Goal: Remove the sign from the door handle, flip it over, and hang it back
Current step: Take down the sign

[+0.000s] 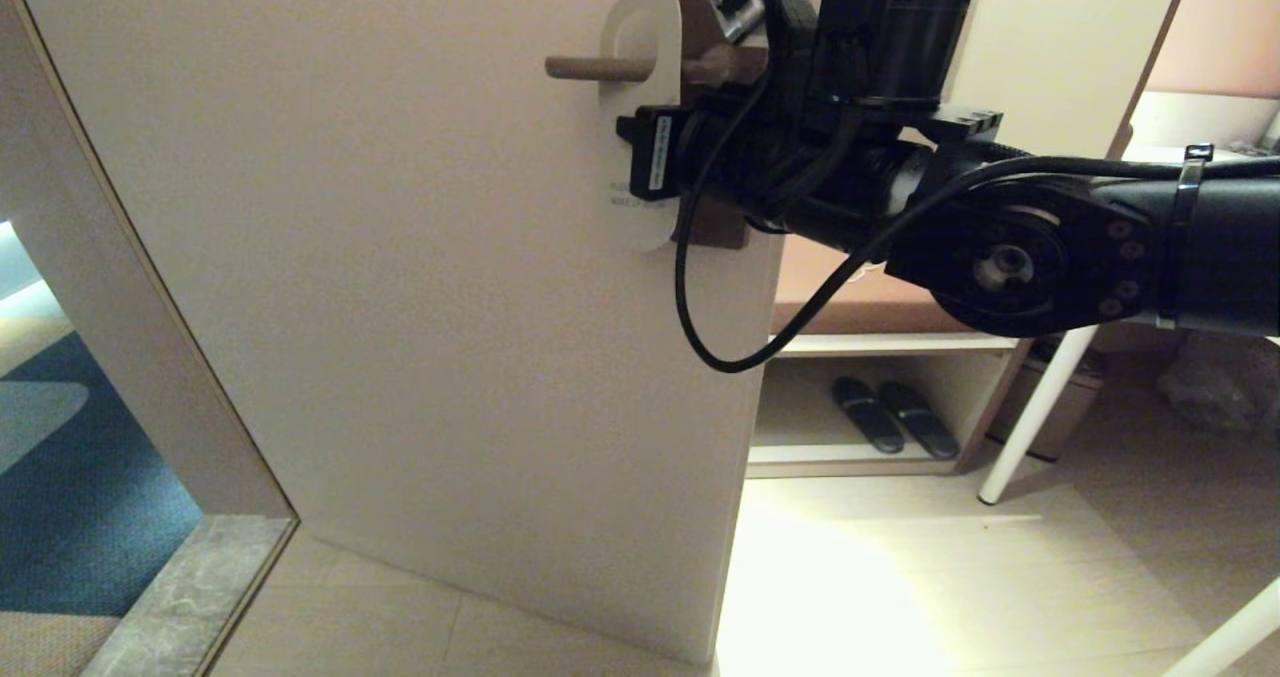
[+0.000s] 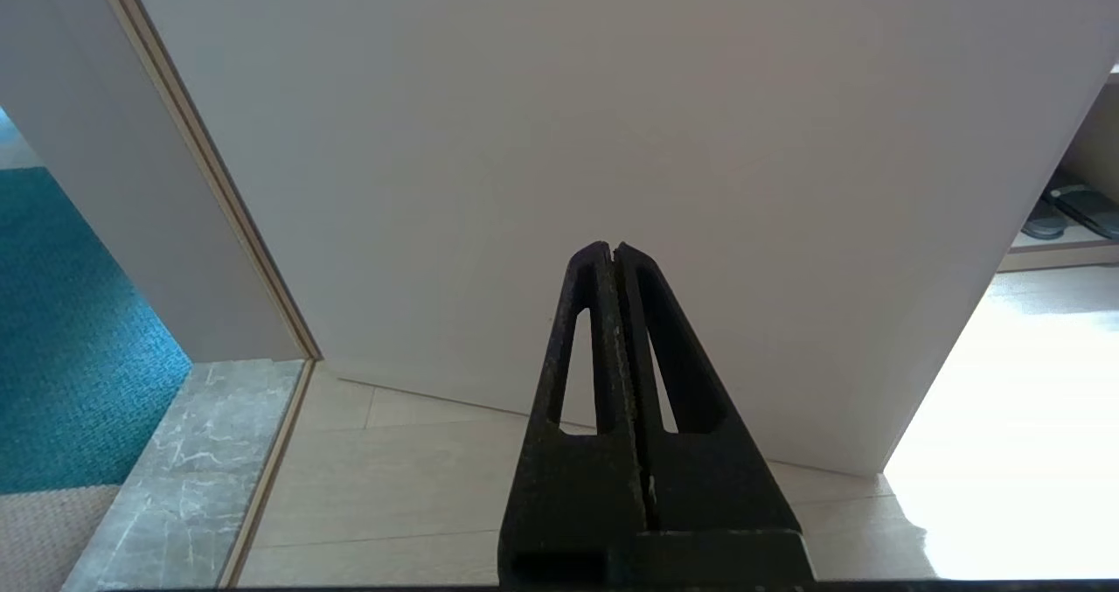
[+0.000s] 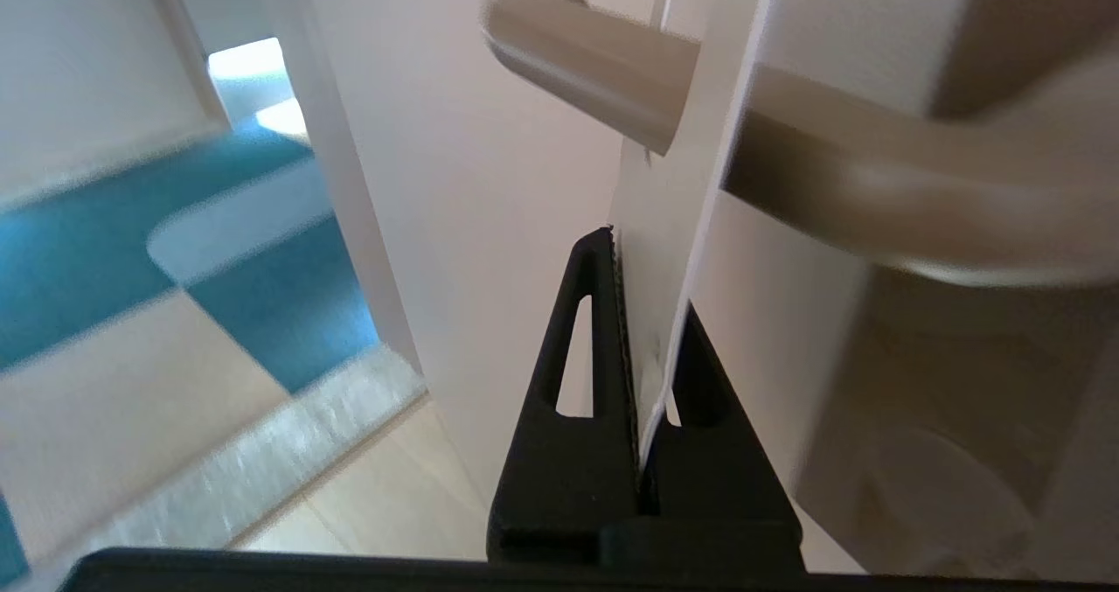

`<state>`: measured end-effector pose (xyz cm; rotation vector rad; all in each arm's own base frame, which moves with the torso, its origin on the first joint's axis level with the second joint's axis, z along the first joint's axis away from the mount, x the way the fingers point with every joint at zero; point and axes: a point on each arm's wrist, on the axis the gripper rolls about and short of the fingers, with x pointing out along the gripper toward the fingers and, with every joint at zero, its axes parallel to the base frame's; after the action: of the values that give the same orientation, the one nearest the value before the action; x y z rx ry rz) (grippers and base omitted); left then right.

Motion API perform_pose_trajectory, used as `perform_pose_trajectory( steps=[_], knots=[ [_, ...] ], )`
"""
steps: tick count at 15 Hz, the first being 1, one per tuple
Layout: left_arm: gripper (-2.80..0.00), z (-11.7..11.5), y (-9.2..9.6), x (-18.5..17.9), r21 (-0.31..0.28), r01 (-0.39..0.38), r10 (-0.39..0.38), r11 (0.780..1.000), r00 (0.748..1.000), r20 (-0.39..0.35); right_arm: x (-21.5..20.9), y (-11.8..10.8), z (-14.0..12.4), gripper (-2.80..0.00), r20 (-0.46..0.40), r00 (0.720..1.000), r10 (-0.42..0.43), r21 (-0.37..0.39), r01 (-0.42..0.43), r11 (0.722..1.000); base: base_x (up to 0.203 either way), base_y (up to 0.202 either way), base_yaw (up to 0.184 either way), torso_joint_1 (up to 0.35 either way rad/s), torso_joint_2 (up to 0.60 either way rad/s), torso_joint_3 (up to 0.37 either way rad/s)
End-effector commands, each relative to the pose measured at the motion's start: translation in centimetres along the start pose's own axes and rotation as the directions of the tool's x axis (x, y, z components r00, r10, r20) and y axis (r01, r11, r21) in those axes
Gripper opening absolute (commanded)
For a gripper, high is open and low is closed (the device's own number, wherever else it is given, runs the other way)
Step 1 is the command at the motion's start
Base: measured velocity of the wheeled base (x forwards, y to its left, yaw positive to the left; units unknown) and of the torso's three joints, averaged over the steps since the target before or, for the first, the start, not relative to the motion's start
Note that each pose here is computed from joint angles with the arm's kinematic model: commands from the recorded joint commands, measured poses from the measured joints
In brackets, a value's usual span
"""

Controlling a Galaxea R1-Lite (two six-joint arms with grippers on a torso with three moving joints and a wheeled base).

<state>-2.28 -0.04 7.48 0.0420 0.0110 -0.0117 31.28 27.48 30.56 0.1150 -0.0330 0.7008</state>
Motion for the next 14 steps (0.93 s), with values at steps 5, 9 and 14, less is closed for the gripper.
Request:
perform_pose_trajectory(
  steps=[5,9,14],
  knots=[
    [-2.80,0.0,0.0,0.0,0.000,0.000,0.000,1.000,1.000,-0.003,0.8,0.7,-1.0,-2.80,0.043,0.999,0.017,0.008,-0.017,1.000,0.000,0.000,0.000,0.000,0.00,0.000],
    [-2.80,0.0,0.0,0.0,0.001,0.001,-0.001,1.000,1.000,-0.001,1.3,1.2,-1.6,-2.80,0.046,0.999,0.029,0.002,-0.029,1.000,0.000,0.000,0.000,0.000,0.00,0.000],
    [-2.80,0.0,0.0,0.0,0.000,0.001,-0.001,1.000,1.000,-0.001,2.1,1.5,-2.4,-2.80,0.046,0.998,0.035,-0.005,-0.035,0.999,0.000,0.000,0.000,0.000,0.00,0.000]
  ],
)
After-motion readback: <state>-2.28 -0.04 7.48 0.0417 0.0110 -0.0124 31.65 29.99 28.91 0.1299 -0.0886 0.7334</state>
